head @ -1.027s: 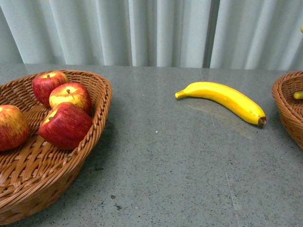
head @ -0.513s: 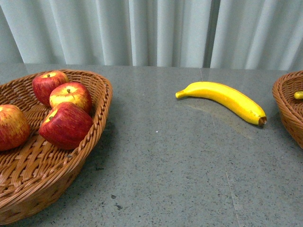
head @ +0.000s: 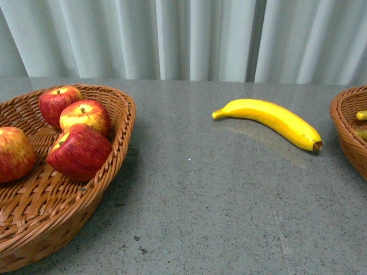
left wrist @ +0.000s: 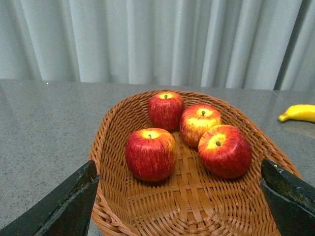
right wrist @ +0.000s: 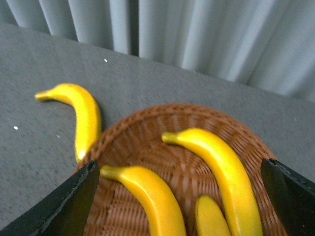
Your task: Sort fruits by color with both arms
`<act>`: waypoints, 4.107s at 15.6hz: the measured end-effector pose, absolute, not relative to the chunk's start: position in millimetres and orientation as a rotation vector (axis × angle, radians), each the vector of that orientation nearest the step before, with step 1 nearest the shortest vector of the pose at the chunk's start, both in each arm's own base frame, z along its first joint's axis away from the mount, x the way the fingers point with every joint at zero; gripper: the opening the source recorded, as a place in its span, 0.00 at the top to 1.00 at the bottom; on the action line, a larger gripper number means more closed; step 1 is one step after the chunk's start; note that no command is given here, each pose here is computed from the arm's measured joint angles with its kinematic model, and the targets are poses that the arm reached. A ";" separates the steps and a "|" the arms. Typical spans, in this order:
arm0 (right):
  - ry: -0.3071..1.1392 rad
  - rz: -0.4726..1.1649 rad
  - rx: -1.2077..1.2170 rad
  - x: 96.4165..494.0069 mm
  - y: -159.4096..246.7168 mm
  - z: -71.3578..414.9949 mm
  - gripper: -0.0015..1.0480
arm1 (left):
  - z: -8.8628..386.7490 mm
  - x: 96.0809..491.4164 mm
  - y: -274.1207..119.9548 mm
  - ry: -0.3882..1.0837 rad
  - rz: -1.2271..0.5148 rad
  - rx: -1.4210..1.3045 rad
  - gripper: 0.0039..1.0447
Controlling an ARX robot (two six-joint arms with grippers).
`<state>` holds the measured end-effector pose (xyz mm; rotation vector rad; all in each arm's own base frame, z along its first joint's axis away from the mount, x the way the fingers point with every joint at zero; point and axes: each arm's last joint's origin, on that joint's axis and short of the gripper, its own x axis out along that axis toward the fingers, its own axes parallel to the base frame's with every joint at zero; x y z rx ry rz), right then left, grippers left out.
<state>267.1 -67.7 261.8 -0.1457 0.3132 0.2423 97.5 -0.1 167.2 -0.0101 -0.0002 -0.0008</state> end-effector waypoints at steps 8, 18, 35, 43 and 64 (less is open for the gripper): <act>0.371 0.530 -0.191 395.0 113.8 248.5 0.06 | 167.2 97.5 -0.1 0.000 -0.001 -0.010 0.06; 0.667 0.465 -0.380 472.0 99.4 193.0 0.06 | 167.2 97.5 -0.1 0.000 -0.001 -0.010 0.06; 0.796 0.485 -0.449 470.7 106.6 160.0 0.54 | 167.2 97.5 -0.1 0.000 -0.001 -0.010 0.06; 0.508 0.516 -0.089 460.9 77.0 220.3 0.66 | 167.2 97.5 -0.1 0.000 -0.001 -0.010 0.06; 0.297 0.367 -0.027 296.7 -99.5 273.4 0.07 | 167.2 97.5 -0.1 0.000 -0.001 -0.010 0.06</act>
